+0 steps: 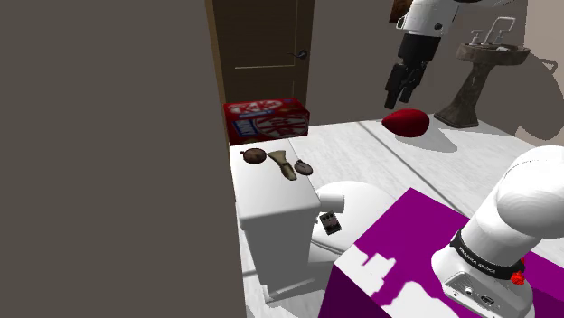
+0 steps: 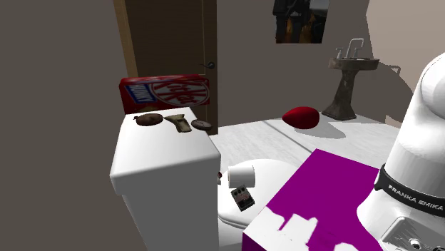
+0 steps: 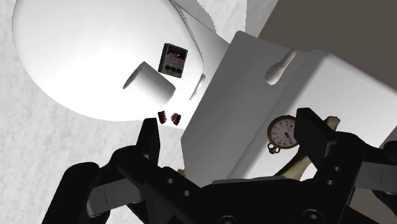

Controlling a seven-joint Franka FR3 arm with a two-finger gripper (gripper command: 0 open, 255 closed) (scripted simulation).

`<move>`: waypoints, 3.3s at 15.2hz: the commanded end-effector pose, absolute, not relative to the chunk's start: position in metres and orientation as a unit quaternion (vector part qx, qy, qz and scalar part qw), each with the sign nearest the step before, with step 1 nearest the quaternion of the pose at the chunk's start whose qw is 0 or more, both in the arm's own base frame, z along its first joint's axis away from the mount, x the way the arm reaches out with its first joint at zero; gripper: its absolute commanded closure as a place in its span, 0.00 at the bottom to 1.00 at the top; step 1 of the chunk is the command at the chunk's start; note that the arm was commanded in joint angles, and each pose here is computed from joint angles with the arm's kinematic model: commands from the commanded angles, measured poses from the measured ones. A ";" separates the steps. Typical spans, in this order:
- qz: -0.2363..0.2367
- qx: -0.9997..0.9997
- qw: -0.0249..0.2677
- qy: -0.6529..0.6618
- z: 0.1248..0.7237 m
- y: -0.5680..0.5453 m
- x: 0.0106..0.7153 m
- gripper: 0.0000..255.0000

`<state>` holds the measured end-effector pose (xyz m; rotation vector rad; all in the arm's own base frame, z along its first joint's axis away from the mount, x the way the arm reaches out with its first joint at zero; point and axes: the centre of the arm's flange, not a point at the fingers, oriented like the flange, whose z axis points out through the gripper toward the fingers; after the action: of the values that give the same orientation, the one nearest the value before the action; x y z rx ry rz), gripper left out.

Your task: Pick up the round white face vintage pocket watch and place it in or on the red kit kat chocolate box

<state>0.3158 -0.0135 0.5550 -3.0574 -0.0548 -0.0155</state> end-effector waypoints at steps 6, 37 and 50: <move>-0.021 -0.997 0.058 -0.040 0.508 0.012 0.347 0.00; -0.077 -0.984 0.112 -0.115 0.324 0.129 0.459 0.00; -0.077 -0.984 0.112 -0.115 0.329 0.129 0.459 1.00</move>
<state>0.4592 0.1295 0.3261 -2.8893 -0.3375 -0.2270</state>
